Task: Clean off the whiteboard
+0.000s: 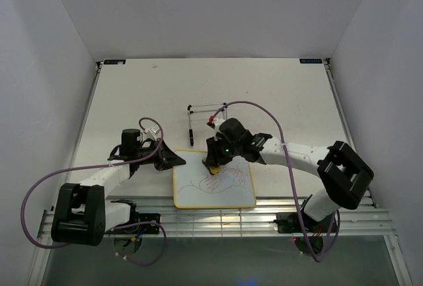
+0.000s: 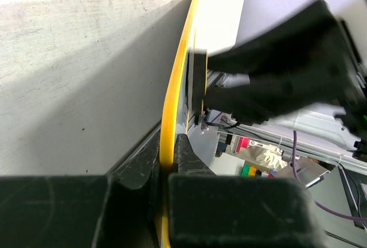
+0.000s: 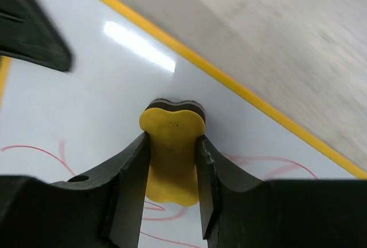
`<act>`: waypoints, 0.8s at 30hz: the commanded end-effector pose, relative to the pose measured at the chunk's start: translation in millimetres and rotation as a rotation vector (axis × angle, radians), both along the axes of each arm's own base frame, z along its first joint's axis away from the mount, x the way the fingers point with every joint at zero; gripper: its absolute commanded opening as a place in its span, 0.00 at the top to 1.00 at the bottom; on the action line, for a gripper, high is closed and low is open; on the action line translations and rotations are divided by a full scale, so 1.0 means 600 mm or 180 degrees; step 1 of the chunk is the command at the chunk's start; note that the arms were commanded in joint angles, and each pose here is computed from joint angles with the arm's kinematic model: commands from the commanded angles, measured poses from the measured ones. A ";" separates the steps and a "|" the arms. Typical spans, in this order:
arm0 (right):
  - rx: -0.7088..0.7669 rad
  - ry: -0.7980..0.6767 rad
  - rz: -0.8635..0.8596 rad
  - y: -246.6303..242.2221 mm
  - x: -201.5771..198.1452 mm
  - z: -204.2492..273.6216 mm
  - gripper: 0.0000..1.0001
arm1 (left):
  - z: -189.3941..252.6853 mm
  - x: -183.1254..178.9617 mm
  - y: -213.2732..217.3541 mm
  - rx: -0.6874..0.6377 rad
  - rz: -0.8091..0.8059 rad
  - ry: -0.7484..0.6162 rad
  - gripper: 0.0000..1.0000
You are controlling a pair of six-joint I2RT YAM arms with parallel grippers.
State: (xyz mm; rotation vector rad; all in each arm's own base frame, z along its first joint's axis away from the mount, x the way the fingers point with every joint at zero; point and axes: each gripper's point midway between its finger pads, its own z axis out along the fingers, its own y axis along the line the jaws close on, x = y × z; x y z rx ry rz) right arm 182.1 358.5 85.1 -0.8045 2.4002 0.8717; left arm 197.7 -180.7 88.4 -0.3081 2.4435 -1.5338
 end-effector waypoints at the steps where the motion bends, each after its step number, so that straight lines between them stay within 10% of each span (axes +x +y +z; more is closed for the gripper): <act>1: -0.0835 0.0685 -0.0421 -0.164 -0.037 -0.132 0.75 | -0.022 0.031 0.024 0.0354 0.0406 -0.0069 1.00; 11: -0.1025 0.0962 -0.1044 -0.300 -0.010 -0.166 0.75 | -0.028 0.026 0.026 0.0339 0.0406 -0.0040 1.00; 24: -0.0231 0.0680 -0.0180 -0.099 -0.024 -0.056 0.75 | -0.028 0.025 0.024 0.0315 0.0375 -0.0045 1.00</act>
